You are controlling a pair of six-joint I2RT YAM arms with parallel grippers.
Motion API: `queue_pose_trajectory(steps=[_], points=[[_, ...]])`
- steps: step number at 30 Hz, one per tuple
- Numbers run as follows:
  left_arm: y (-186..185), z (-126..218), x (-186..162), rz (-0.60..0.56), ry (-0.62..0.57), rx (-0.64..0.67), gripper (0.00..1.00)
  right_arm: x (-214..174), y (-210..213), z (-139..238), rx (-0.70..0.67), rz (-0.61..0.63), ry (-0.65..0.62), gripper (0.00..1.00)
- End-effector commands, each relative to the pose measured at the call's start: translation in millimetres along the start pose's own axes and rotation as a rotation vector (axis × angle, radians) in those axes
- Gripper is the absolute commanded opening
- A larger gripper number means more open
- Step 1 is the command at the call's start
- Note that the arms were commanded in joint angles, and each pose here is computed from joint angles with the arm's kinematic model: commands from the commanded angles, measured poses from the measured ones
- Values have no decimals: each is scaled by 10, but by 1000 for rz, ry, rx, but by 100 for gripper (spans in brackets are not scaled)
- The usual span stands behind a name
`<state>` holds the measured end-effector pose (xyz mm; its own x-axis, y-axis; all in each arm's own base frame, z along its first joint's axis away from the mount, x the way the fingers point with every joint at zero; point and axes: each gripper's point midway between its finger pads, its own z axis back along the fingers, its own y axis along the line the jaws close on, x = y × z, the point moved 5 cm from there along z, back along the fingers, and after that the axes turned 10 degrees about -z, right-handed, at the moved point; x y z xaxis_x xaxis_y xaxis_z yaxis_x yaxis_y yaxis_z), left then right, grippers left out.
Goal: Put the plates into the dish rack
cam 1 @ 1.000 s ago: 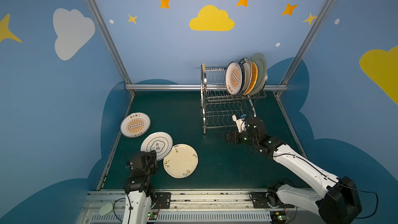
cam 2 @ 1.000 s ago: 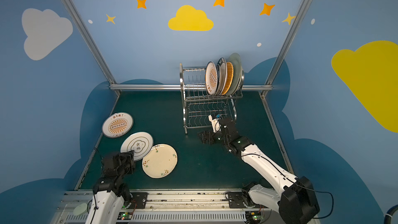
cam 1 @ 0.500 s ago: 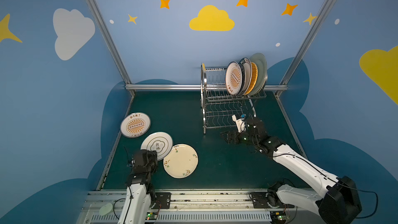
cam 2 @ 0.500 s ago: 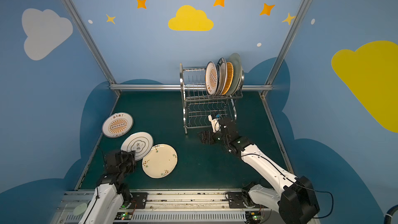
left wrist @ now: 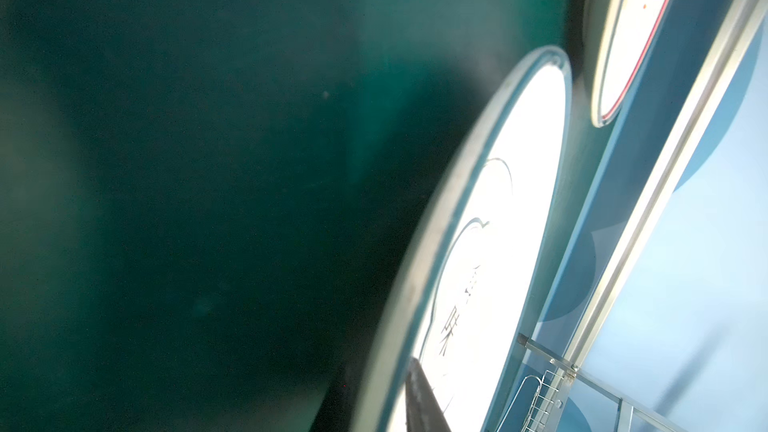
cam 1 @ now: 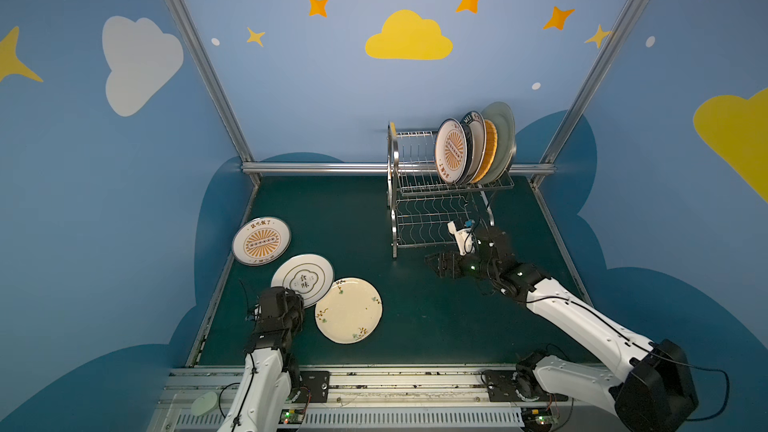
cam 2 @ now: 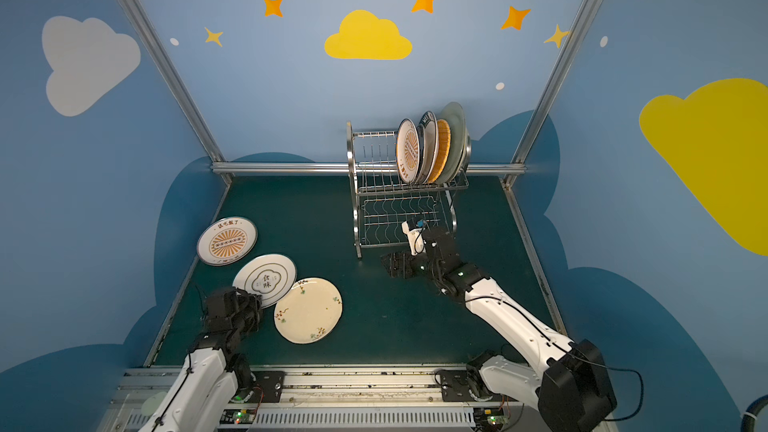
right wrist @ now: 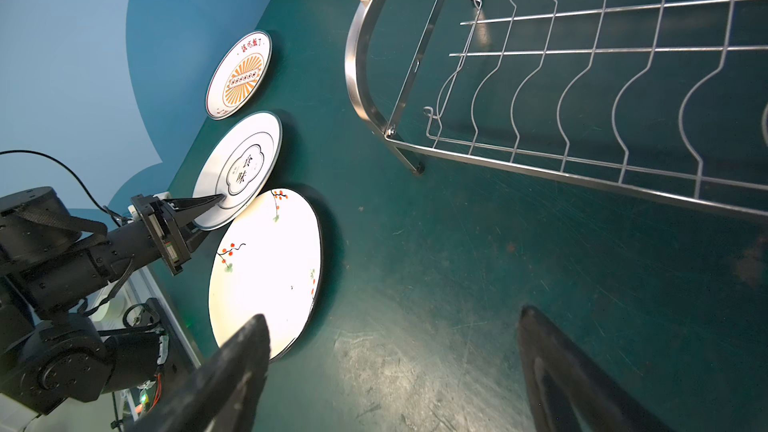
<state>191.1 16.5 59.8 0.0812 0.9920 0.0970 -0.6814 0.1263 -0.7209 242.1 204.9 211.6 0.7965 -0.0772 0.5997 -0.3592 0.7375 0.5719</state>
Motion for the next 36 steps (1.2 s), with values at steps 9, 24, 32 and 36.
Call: queue_pose_trajectory(steps=[9, 24, 32, 36], points=[[-206, 140, 66, -65, -44, -86, 4, 74, 85, 144, -1, 3, -32, 91], [-866, 526, 101, -250, -84, -290, 4, 165, 58, 436, -50, -78, -176, 91], [-1436, 790, -215, -486, 115, -539, 4, 180, 148, 443, 8, -137, -141, 93], [-1590, 883, -482, -580, 272, -644, 4, 192, 272, 407, 101, -155, -113, 93]])
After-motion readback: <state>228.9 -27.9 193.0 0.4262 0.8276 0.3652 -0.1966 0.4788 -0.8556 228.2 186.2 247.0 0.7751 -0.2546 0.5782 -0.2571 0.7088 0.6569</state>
